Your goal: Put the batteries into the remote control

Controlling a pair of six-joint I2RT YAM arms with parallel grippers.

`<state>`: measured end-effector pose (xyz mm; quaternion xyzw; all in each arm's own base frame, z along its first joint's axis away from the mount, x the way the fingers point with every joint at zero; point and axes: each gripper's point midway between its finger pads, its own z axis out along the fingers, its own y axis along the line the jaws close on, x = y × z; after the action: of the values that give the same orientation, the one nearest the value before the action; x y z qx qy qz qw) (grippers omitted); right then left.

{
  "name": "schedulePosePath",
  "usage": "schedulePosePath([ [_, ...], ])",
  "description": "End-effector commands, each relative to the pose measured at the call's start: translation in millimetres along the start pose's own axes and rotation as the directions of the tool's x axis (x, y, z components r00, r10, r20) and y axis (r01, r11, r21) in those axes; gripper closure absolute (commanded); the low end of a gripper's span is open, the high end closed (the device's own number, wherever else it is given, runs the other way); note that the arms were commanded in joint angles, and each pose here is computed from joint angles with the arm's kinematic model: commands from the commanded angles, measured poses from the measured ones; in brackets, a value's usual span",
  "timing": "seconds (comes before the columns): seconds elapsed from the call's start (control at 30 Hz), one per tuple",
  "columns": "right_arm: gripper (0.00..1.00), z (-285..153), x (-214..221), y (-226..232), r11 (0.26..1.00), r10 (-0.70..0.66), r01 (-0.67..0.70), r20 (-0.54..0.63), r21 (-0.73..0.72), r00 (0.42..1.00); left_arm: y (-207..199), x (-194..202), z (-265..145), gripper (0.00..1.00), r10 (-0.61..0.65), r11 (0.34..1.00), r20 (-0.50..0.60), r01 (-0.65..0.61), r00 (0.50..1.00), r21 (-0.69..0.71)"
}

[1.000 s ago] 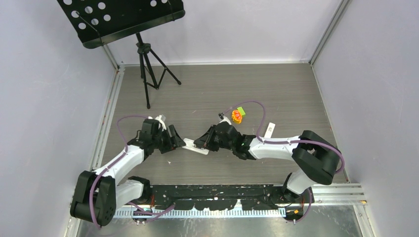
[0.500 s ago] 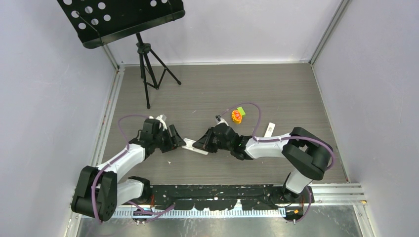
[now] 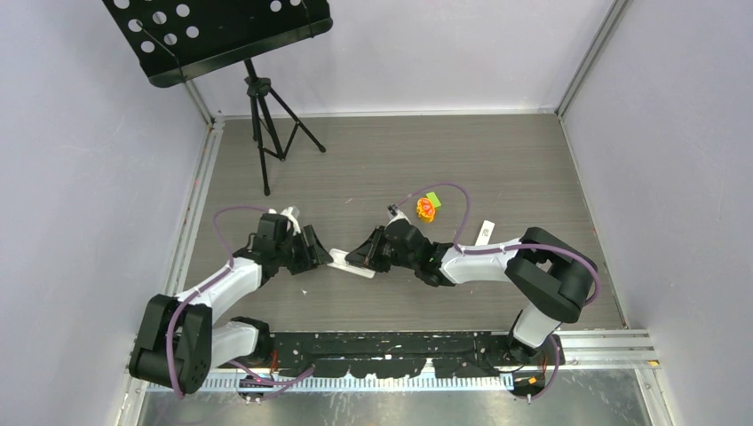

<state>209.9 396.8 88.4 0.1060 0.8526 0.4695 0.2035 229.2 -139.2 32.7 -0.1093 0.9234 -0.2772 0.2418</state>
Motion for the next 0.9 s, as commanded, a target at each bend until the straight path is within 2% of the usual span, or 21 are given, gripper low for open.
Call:
schedulePosePath([
  [0.0,1.00,-2.5,-12.3,22.6,0.997,-0.021,0.024,0.045,-0.070,0.999,-5.0,-15.9,2.6,0.43,0.016,1.000,0.046,-0.016,0.999,0.003],
  [0.4,1.00,8.1,-17.5,13.8,0.998,-0.002,0.004,0.043,-0.064,0.999,-6.4,-18.0,5.3,0.46,0.029,1.000,0.026,-0.029,0.999,0.000],
  [0.87,1.00,7.4,-9.9,5.4,0.998,0.018,-0.019,-0.015,-0.058,1.000,-10.5,-19.7,10.5,0.55,0.038,0.999,0.002,-0.038,0.999,0.017],
])
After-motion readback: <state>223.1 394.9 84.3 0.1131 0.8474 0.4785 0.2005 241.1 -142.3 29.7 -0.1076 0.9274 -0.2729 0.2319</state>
